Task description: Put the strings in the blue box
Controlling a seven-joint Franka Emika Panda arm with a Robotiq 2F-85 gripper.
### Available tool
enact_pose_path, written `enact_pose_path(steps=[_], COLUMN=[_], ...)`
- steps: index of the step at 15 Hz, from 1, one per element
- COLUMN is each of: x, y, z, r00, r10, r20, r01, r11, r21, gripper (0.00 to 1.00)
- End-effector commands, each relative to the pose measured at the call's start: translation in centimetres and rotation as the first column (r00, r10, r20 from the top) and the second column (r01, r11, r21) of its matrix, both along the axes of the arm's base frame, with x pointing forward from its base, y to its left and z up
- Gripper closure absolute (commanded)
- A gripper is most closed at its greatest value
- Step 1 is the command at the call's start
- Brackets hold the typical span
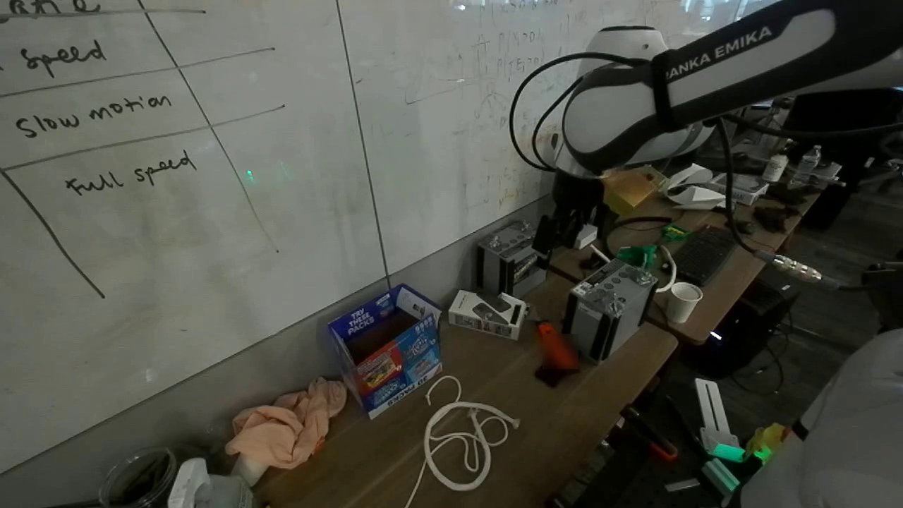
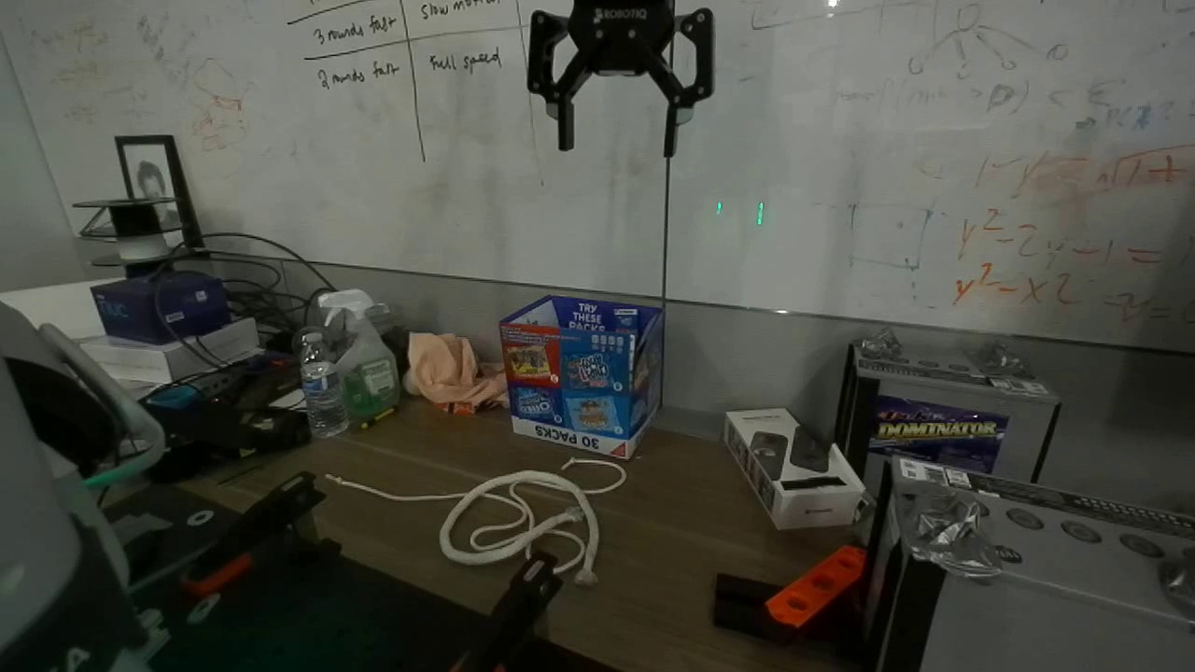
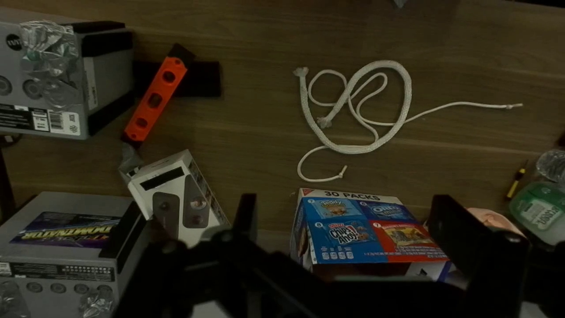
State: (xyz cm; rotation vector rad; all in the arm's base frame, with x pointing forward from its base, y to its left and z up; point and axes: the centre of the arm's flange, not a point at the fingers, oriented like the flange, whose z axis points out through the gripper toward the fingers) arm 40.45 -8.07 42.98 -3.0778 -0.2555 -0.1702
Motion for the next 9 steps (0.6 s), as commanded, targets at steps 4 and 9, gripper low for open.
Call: enact_pose_path(steps=[4,9], x=[-1.5,-0.9], y=[2.7,5.1], z=[-6.3,-14.8], r00=[0.994,0.987], r10=[0.106,0.152], r20=[0.015,0.049], r01=[-0.105,-0.147], r11=[0.992,0.984], r21=[-0.072,-0.102], gripper=[0.00,0.00])
